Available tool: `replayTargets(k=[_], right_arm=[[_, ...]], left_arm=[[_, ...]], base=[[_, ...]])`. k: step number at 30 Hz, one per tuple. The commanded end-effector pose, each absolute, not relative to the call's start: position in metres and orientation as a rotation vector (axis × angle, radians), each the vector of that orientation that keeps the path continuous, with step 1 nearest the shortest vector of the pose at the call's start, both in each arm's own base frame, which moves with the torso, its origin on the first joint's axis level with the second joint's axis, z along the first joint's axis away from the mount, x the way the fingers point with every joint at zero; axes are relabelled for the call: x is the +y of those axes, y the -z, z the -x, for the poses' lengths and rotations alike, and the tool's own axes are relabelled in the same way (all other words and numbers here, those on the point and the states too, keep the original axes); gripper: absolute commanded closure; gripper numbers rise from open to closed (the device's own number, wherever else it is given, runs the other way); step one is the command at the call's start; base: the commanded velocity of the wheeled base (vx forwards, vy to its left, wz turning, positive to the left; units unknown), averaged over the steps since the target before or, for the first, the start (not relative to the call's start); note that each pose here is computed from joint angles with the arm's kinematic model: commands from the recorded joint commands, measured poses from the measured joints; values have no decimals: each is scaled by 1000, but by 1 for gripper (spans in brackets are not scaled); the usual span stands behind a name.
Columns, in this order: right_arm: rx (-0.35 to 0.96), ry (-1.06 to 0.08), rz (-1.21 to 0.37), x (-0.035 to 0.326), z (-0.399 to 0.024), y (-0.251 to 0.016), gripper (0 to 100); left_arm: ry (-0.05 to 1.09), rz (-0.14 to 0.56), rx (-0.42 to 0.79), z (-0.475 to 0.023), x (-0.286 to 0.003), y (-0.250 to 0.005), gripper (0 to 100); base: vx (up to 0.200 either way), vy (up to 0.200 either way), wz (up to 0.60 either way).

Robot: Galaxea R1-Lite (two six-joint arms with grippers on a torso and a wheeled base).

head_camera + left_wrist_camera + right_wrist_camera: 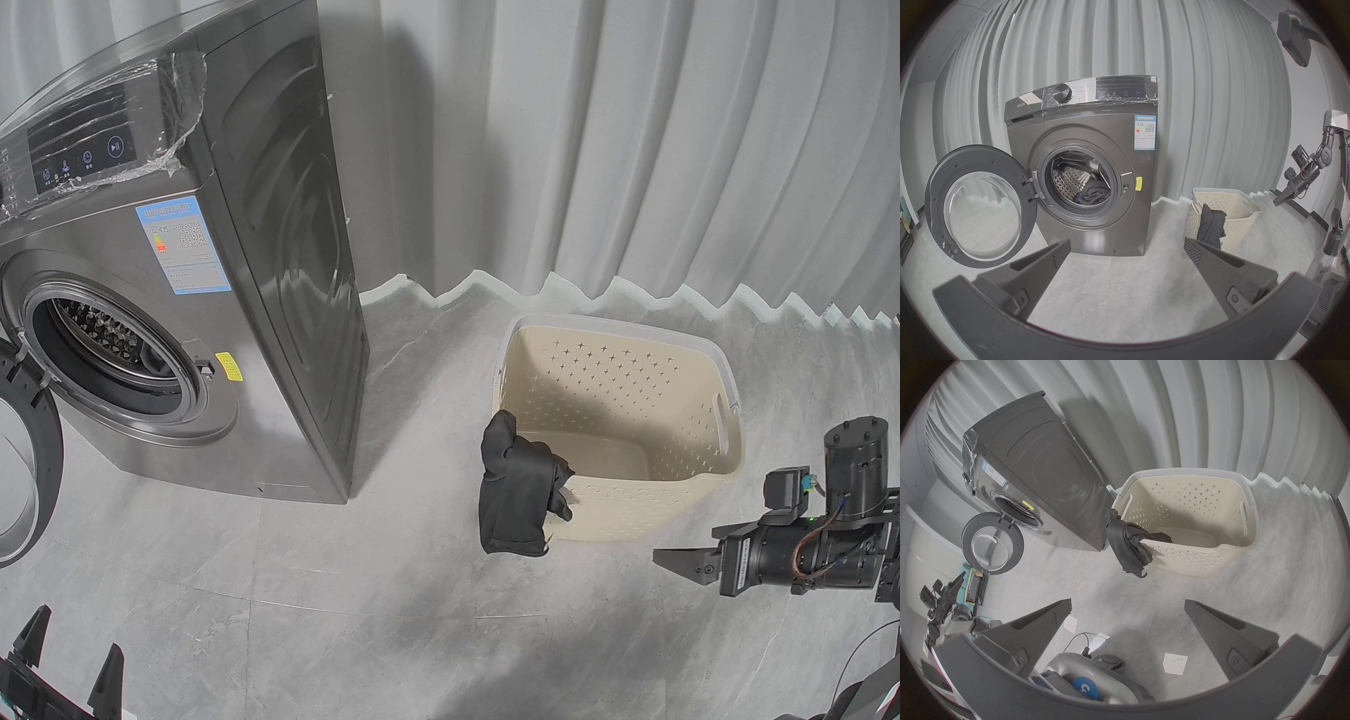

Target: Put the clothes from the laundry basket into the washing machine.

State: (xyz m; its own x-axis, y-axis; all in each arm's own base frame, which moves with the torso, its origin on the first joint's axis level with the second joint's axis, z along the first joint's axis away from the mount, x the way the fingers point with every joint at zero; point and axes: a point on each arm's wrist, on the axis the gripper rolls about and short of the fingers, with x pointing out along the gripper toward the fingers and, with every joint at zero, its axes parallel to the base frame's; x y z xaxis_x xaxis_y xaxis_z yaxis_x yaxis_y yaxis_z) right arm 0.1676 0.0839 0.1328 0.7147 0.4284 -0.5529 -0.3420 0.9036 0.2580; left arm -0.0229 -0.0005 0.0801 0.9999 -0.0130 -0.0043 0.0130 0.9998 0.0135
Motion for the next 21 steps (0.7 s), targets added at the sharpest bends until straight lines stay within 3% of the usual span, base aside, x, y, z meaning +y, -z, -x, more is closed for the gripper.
replayTargets(k=[1,5,11,21], right_arm=[[671,-449,-136,107,-178,-125,0],[666,-457,-121,121,-186,-115,0],[641,-498,-117,137,-195,-104,0],[584,-519,-100,155,-219,-81,0]], left_arm=[[14,-12,8,23,0,-75,0],[15,-12,8,23,0,-75,0],[15,-11,6,23,0,-75,0],[17,-11,6,23,-1,-75,0]], base=[[0,0,0],[0,0,0],[200,0,0],[0,0,0]])
